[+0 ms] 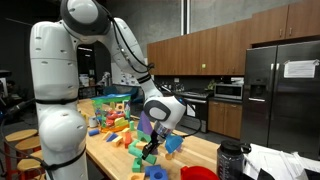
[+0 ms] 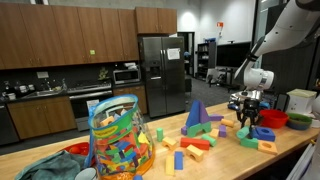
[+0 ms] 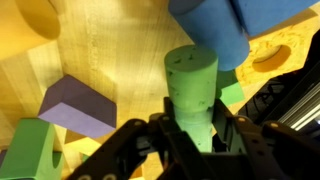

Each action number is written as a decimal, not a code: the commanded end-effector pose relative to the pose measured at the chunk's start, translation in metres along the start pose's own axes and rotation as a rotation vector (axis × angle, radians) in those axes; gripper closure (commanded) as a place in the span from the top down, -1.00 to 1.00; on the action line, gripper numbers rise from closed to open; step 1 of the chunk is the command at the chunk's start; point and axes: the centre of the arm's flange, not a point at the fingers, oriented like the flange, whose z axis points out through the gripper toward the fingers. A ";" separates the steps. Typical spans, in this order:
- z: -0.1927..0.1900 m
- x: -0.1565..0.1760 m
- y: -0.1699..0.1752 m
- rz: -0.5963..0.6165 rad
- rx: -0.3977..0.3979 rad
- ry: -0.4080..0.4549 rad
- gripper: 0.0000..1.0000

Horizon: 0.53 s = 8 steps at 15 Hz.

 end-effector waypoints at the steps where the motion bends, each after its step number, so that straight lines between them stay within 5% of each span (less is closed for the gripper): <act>1: -0.001 0.002 -0.020 0.079 -0.081 -0.006 -0.68; 8: 0.009 0.005 -0.043 0.168 -0.129 -0.006 -0.68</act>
